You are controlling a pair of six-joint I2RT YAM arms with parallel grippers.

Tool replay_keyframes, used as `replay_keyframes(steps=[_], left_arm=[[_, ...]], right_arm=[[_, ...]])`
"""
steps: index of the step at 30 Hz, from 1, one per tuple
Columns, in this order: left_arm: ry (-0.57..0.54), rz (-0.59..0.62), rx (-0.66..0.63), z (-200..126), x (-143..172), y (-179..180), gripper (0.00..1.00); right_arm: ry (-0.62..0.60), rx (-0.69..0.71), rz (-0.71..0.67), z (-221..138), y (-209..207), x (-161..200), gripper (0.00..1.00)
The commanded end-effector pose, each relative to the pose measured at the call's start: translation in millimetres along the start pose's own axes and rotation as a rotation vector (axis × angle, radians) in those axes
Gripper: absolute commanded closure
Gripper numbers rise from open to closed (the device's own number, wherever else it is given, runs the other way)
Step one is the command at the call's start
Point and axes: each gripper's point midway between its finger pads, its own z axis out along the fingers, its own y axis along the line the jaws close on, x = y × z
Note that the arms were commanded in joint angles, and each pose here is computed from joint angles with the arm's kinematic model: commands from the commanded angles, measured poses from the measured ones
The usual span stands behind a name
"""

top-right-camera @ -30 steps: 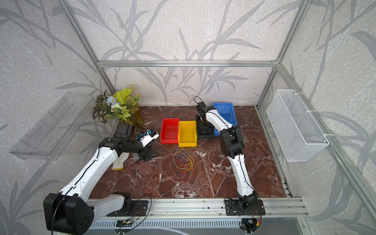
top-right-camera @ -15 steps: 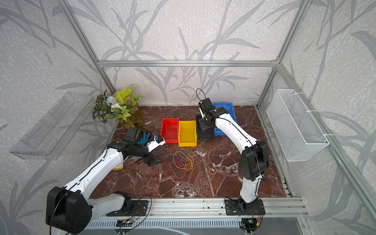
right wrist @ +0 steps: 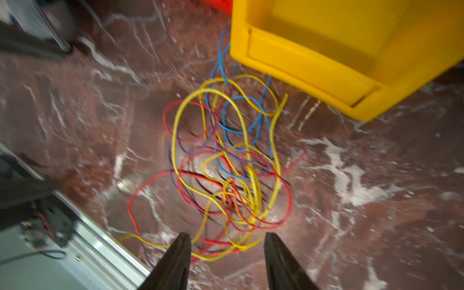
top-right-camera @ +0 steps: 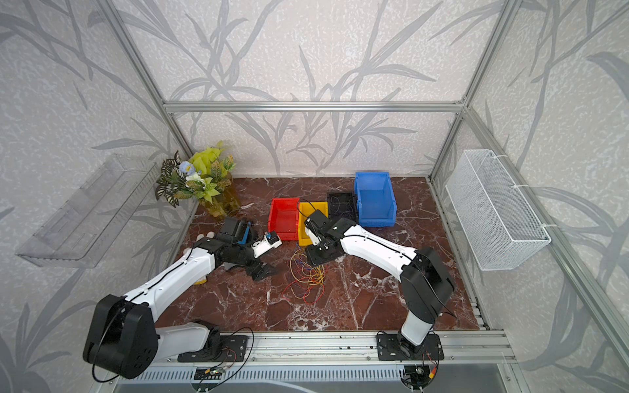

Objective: Untangle and sort cables by color
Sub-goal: Untie the cable.

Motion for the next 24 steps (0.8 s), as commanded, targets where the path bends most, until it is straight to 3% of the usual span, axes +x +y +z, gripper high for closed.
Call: replay_keyframes(steps=[1,6,12,14,18,24], left_arm=[[0.047,0.020,-0.069,2,16,10,0.09],[0.063,0.002,-0.094,4,33,11,0.09],[0.075,0.000,-0.111,4,40,13,0.09],[0.076,-0.001,-0.111,4,40,13,0.09],[0.077,-0.001,-0.114,4,41,12,0.09],[0.013,-0.020,-0.029,-12,16,1,0.09]], right_arm=[[-0.001,-0.072,0.293,12,26,-18,0.50],[0.007,-0.076,0.466,40,28,-24,0.50],[0.068,-0.051,0.514,68,30,-19,0.53],[0.062,-0.021,0.518,71,23,-18,0.59],[0.008,-0.054,0.438,63,29,-27,0.97],[-0.138,-0.079,0.079,10,72,-35,1.00]])
